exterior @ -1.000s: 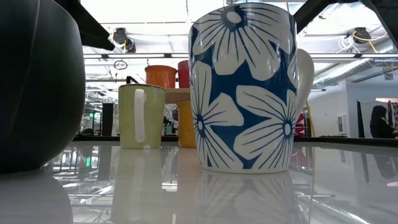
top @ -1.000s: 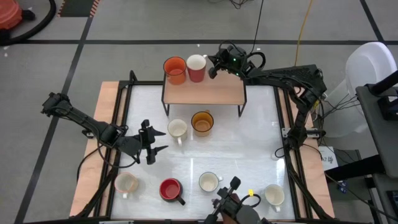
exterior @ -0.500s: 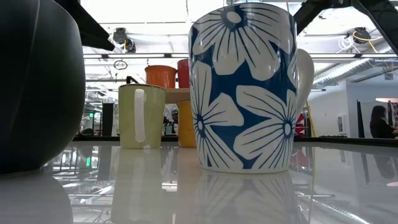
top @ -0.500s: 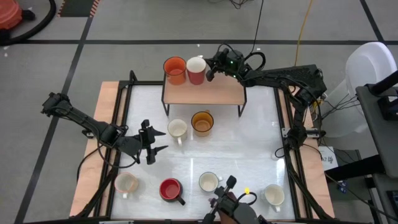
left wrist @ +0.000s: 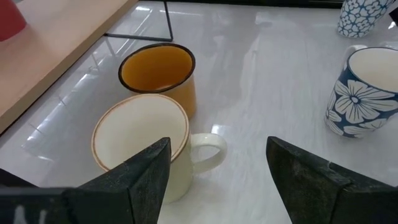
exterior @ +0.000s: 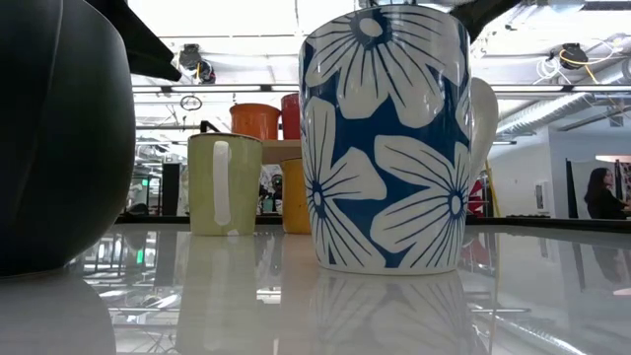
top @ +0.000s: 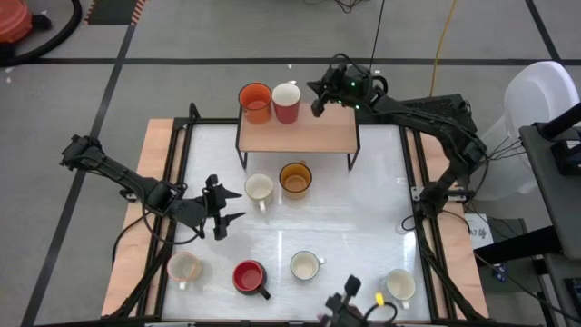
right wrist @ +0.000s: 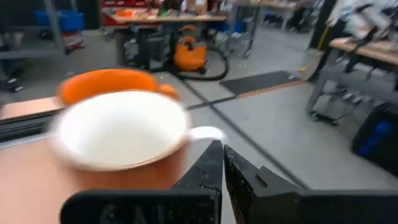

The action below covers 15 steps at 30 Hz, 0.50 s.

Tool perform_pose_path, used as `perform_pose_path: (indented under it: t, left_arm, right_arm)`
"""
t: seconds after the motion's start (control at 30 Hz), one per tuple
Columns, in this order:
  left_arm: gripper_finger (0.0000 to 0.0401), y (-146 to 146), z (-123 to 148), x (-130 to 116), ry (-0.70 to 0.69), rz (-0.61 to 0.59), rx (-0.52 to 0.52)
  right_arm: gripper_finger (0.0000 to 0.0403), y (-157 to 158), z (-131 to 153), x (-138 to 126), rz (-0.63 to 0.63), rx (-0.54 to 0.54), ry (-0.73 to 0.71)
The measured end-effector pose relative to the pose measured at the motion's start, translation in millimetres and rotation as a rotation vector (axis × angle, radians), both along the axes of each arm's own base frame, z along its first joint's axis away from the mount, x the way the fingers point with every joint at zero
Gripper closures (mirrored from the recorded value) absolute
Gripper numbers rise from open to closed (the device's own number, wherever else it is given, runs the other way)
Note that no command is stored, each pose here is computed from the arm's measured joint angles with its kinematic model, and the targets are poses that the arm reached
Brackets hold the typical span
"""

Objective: Place coffee mugs
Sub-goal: Put the yellow patterned mug on the shelf

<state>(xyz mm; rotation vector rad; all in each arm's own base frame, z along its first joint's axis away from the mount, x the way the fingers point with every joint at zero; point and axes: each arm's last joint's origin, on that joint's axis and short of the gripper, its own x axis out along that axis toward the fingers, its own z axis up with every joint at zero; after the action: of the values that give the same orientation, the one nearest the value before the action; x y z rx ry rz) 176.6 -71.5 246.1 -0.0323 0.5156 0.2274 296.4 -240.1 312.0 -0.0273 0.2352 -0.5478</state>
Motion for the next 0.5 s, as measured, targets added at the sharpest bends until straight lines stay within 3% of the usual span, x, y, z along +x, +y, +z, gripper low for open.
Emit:
perform_pose_path:
  t: [0.2, 0.5]
  left_arm:
    - [0.0133, -0.8, -0.1, -0.4, -0.006, 0.011, -0.027]
    - [0.0133, -2.7, -0.1, -1.2, -0.009, 0.009, -0.042]
  right_arm:
    - [0.0403, 38.9, -19.6, -0.1, 0.056, 0.062, 0.077]
    - [0.0403, 98.8, -67.5, -23.9, 0.093, 0.124, -0.012]
